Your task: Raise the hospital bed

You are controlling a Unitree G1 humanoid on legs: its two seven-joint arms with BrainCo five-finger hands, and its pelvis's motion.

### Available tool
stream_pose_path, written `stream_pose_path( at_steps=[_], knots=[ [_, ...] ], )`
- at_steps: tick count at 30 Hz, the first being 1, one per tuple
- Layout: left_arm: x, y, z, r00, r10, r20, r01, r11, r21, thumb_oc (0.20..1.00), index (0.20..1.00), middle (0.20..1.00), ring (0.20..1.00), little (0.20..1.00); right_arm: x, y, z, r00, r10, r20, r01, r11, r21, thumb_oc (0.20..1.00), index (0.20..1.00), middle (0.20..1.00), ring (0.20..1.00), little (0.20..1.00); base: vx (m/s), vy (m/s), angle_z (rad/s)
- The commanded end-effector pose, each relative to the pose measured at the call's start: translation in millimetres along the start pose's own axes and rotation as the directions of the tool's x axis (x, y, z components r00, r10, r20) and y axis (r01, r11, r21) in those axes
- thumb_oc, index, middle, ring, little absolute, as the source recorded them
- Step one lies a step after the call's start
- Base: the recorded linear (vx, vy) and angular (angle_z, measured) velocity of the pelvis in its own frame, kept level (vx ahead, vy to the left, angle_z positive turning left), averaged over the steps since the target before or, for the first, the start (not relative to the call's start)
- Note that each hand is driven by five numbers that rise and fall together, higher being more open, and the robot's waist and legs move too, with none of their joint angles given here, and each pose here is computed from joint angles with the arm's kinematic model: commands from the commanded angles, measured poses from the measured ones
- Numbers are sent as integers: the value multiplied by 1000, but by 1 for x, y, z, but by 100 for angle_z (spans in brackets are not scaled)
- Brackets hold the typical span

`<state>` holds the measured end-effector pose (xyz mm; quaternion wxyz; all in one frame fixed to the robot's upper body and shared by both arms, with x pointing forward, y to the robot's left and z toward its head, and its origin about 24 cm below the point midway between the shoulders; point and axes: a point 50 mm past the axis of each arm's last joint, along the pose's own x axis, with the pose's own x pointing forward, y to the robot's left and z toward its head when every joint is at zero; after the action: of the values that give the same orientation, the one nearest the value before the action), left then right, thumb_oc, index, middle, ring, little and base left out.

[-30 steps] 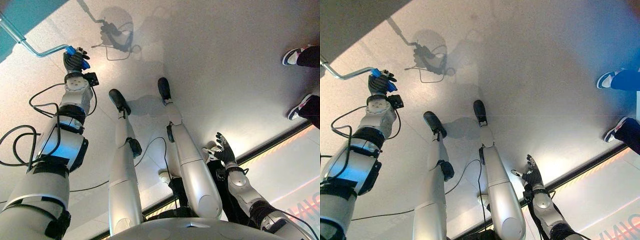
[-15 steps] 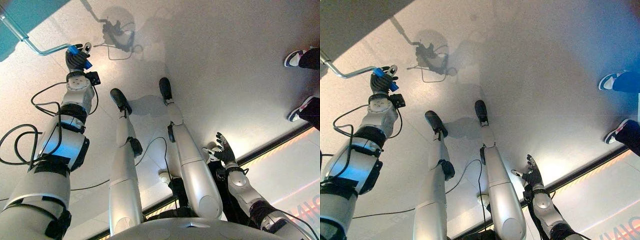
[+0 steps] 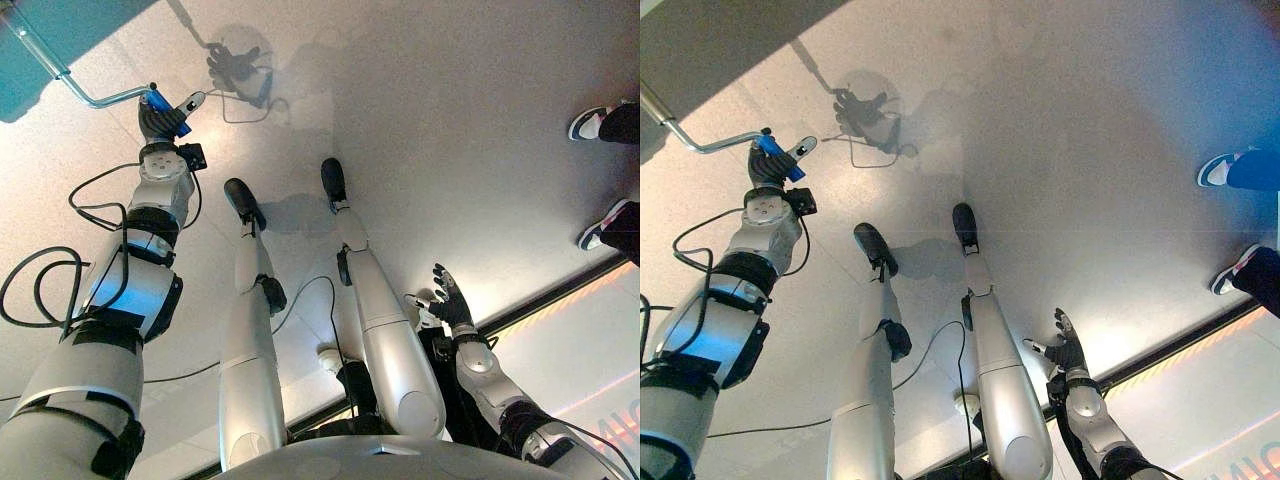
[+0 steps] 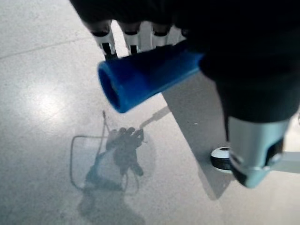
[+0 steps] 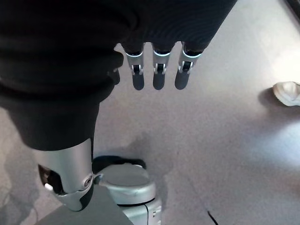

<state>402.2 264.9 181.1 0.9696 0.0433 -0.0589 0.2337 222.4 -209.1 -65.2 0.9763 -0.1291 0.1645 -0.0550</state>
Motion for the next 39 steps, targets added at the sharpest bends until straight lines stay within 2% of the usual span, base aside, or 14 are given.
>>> stream_pose_path(
  at_steps=[1, 12, 18, 27, 34, 39],
  knots=[
    [3, -10, 26, 993, -40, 112, 40, 999, 5, 1000, 1000, 1000, 1000, 1000, -18, -12, -22, 998, -20, -65, 18, 999, -27, 1000, 1000, 1000, 1000, 1000, -18, 1, 4],
    [-4, -11, 3, 997, -52, 53, 54, 997, -46, 1000, 1000, 1000, 1000, 1000, -19, -11, -28, 995, -20, -98, 16, 999, -43, 1000, 1000, 1000, 1000, 1000, -20, 3, 6],
    [-20, -4, -46, 996, -62, -63, 61, 998, -16, 1000, 1000, 1000, 1000, 1000, -17, -10, -36, 988, -33, -151, 24, 998, -58, 1000, 1000, 1000, 1000, 1000, -24, 20, 3],
    [-81, -9, -143, 941, -128, -313, 140, 990, 15, 1000, 1000, 1000, 1000, 1000, -11, -9, -43, 971, -52, -233, 35, 997, -75, 1000, 1000, 1000, 1000, 1000, -23, 55, 2],
    [-122, -9, -186, 883, -178, -434, 229, 971, 66, 1000, 1000, 1000, 1000, 1000, -7, -10, -44, 965, -52, -258, 29, 995, -93, 1000, 1000, 1000, 1000, 1000, 6, 75, 3],
    [-140, -4, -204, 855, -164, -492, 225, 972, 69, 1000, 1000, 1000, 1000, 1000, -9, -12, -49, 957, -53, -285, 26, 995, -98, 1000, 1000, 1000, 1000, 1000, 7, 18, 1]
  ],
)
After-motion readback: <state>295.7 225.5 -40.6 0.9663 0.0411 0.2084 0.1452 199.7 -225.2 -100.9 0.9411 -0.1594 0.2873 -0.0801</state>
